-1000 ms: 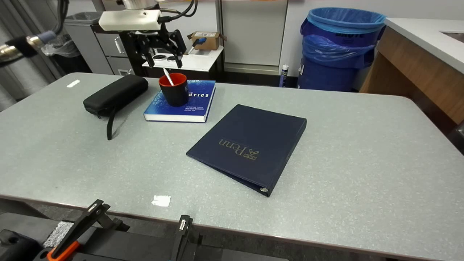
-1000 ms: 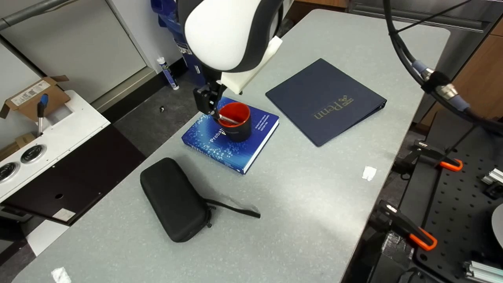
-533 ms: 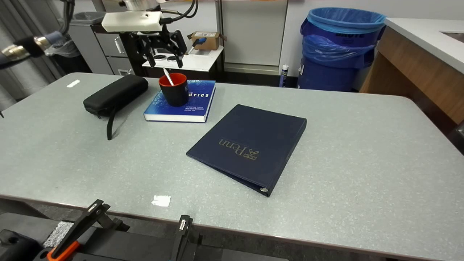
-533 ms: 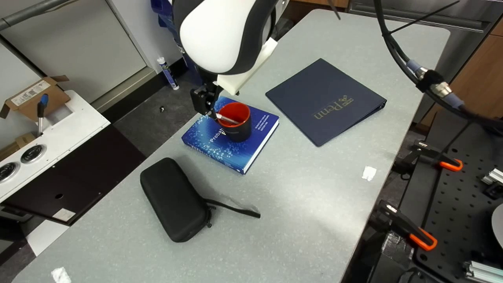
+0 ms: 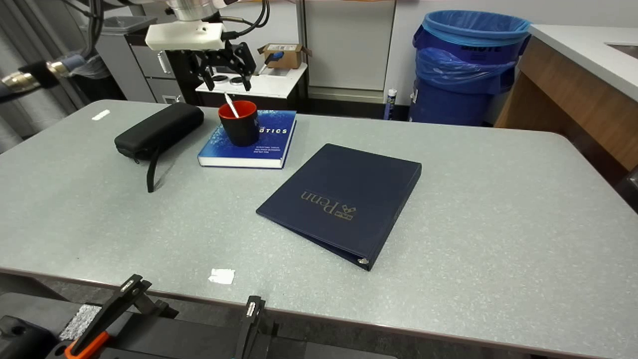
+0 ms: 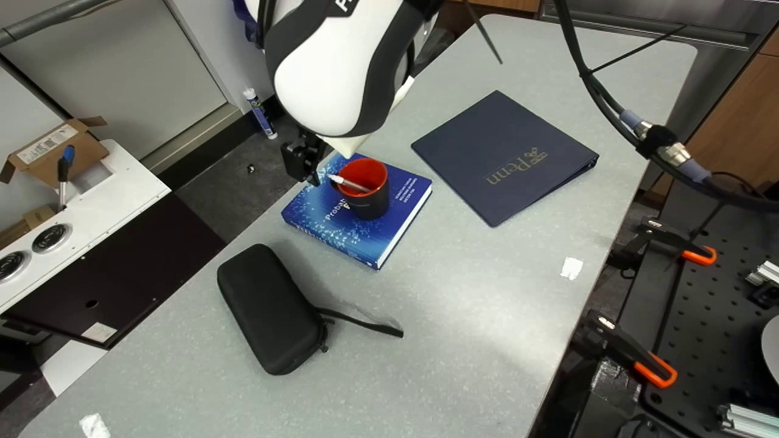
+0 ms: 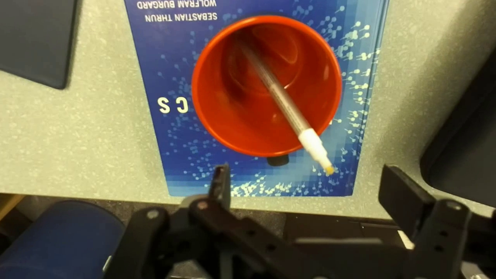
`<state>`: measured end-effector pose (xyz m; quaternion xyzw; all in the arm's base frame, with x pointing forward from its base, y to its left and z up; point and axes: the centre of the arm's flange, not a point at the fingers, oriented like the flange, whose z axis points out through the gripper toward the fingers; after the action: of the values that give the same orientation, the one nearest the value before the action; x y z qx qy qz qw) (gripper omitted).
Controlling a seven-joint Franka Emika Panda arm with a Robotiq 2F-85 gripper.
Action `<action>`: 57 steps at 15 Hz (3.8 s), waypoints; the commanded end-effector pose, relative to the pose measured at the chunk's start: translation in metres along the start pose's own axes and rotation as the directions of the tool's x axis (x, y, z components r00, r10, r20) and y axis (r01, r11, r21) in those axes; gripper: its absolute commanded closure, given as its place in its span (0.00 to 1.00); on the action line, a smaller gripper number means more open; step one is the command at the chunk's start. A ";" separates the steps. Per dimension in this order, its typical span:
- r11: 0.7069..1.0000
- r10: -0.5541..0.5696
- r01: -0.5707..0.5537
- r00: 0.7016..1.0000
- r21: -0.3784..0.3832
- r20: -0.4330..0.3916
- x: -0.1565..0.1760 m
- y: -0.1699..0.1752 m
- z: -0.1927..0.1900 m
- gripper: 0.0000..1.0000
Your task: Remove the pen from the mug and put it on the table
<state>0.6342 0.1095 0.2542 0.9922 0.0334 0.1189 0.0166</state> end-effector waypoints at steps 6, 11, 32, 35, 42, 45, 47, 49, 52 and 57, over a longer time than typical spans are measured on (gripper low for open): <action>0.997 -0.072 0.072 0.997 -0.003 -0.027 0.011 -0.012 0.012 0.34; 0.997 -0.082 0.082 0.996 0.002 -0.018 0.010 -0.009 0.010 0.74; 0.964 -0.262 0.263 0.964 0.024 -0.054 -0.038 -0.018 -0.107 1.00; 0.941 -0.340 0.339 0.938 0.026 0.069 -0.061 -0.039 -0.062 1.00; 0.894 -0.442 0.446 0.854 0.049 0.274 -0.106 -0.043 0.002 1.00; 0.909 -0.413 0.412 0.872 0.063 0.262 -0.108 -0.046 0.006 0.99; 0.907 -0.417 0.416 0.870 0.064 0.263 -0.108 -0.046 0.007 0.99; 0.907 -0.418 0.417 0.870 0.065 0.263 -0.108 -0.046 0.007 1.00; 0.892 -0.448 0.443 0.849 0.084 0.279 -0.122 -0.057 0.025 1.00; 0.890 -0.451 0.446 0.831 0.094 0.324 -0.137 -0.078 0.068 1.00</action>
<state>0.5114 0.1664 0.1782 0.9626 0.2622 -0.0576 0.0364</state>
